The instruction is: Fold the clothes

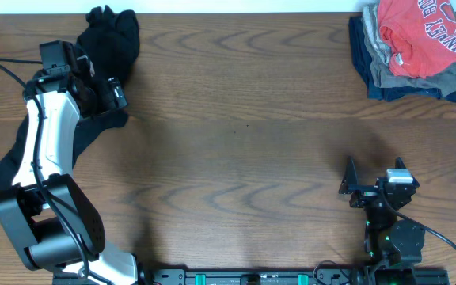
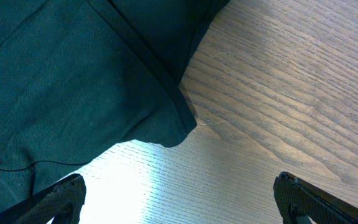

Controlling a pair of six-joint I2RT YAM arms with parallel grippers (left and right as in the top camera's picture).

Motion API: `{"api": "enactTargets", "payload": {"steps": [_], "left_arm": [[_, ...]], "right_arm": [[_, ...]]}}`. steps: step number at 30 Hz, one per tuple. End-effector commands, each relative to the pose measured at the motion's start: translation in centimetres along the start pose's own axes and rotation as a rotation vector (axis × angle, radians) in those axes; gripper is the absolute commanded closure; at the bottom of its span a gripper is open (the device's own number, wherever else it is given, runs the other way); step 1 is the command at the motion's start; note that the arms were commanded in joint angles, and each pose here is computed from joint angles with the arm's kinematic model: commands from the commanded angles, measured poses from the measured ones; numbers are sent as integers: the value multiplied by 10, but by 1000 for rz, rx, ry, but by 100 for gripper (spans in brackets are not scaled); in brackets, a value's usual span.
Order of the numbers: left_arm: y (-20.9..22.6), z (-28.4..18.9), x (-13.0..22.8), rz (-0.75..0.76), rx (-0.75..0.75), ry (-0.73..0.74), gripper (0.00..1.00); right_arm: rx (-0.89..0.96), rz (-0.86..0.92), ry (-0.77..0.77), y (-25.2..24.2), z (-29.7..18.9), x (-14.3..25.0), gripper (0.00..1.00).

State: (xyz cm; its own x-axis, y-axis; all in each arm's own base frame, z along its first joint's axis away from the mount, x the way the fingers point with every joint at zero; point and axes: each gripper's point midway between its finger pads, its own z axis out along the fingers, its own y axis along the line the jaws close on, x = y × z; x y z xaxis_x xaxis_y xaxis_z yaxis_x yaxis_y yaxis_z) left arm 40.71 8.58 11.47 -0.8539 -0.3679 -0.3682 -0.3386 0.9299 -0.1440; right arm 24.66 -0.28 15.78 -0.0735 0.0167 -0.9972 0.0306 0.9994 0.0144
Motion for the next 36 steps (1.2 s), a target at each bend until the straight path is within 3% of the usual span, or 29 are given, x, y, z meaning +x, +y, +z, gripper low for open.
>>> {"api": "enactTargets", "payload": {"steps": [1, 36], "left_arm": [[2, 2, -3, -17, -4, -2, 2], [2, 2, -3, -17, -4, -2, 2]], "right_arm": [[-27, 21, -2, 5, -1, 1, 1], [-38, 21, -3, 8, -1, 0, 1]]}}
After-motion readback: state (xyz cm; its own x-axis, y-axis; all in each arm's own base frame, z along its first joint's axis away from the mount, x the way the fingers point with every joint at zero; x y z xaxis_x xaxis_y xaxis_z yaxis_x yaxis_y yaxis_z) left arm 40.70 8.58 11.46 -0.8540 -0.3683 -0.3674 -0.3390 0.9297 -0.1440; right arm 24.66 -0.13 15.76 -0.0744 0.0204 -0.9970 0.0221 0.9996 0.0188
